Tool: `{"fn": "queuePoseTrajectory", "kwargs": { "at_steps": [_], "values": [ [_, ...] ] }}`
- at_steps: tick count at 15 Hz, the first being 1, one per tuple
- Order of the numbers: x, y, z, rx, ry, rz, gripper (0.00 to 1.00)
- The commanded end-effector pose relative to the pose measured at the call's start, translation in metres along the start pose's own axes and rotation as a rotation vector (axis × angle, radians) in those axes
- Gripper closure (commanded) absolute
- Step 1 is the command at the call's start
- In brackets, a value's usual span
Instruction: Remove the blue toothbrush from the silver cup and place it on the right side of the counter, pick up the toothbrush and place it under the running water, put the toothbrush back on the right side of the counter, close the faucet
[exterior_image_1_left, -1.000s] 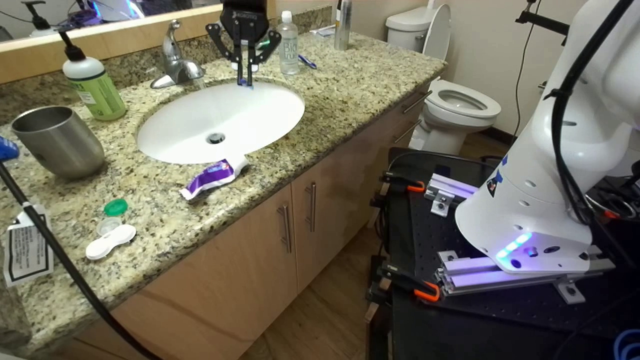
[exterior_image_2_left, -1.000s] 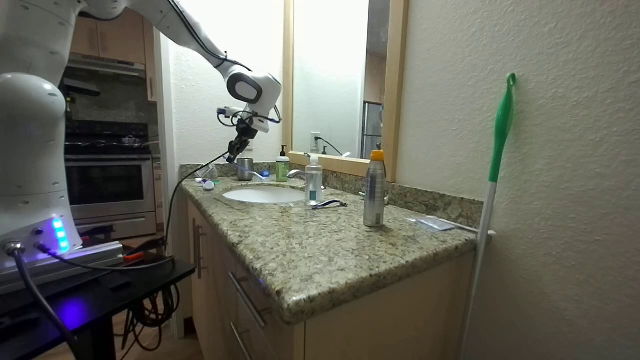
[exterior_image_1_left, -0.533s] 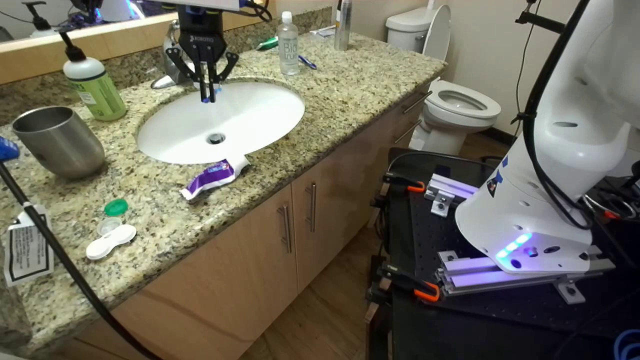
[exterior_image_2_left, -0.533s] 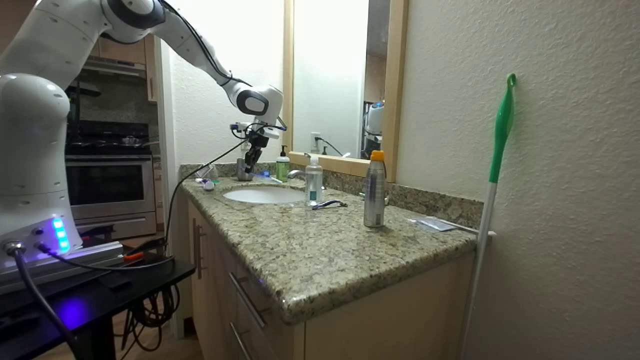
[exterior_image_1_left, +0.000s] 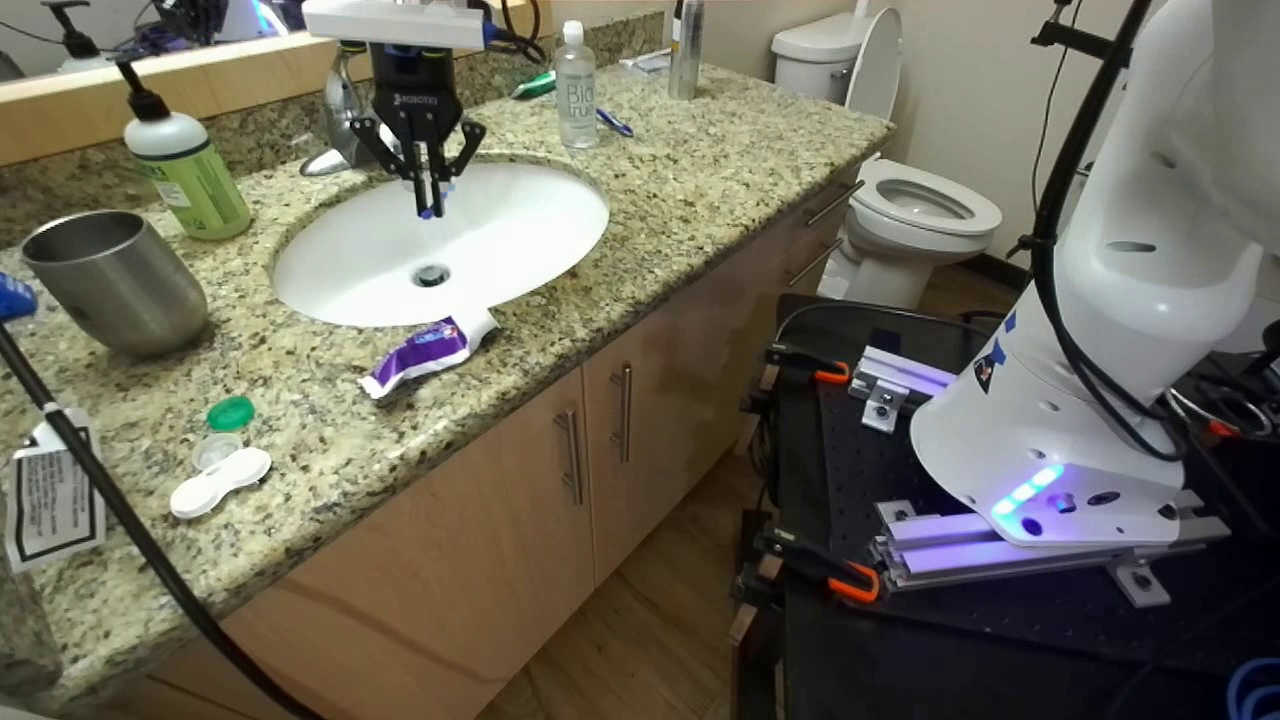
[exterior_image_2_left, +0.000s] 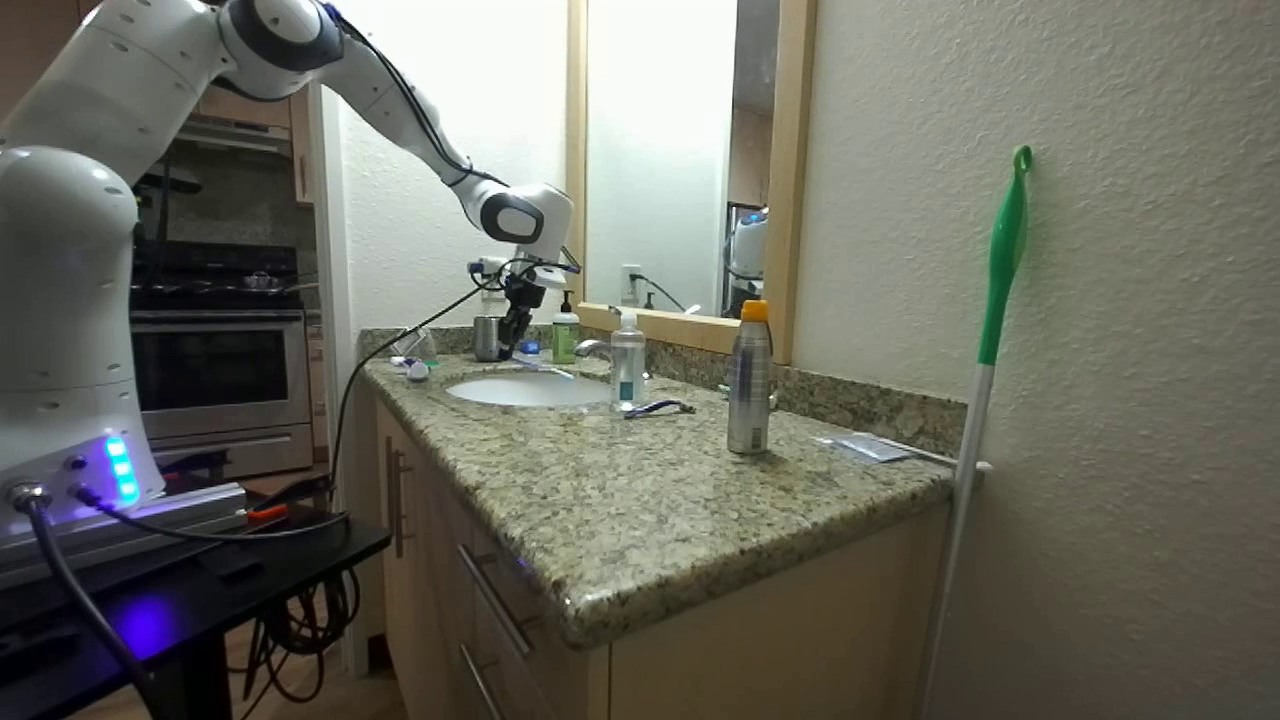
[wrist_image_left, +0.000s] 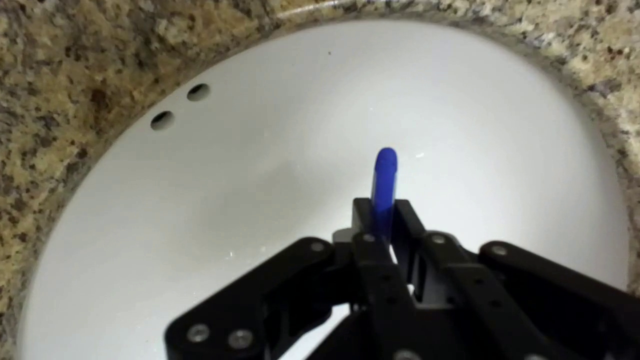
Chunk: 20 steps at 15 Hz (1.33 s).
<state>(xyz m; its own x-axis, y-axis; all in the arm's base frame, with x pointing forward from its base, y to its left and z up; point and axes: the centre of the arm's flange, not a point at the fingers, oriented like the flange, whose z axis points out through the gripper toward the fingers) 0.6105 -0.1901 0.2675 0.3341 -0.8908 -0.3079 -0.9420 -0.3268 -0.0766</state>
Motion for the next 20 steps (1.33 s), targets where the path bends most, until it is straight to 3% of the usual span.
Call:
{"fn": "queuePoseTrajectory", "kwargs": {
  "at_steps": [1, 4, 10, 13, 19, 20],
  "values": [
    [0.019, -0.013, 0.013, 0.011, 0.049, -0.026, 0.97],
    [0.012, -0.022, 0.010, 0.058, 0.058, -0.055, 0.97],
    [-0.041, -0.043, -0.018, 0.170, 0.033, -0.184, 0.97],
    [-0.033, -0.045, -0.017, 0.140, 0.087, -0.134, 0.97],
    [-0.011, -0.029, -0.002, 0.032, 0.068, 0.007, 0.97],
    [-0.010, -0.032, -0.004, 0.056, 0.082, -0.024, 0.88]
  ]
}}
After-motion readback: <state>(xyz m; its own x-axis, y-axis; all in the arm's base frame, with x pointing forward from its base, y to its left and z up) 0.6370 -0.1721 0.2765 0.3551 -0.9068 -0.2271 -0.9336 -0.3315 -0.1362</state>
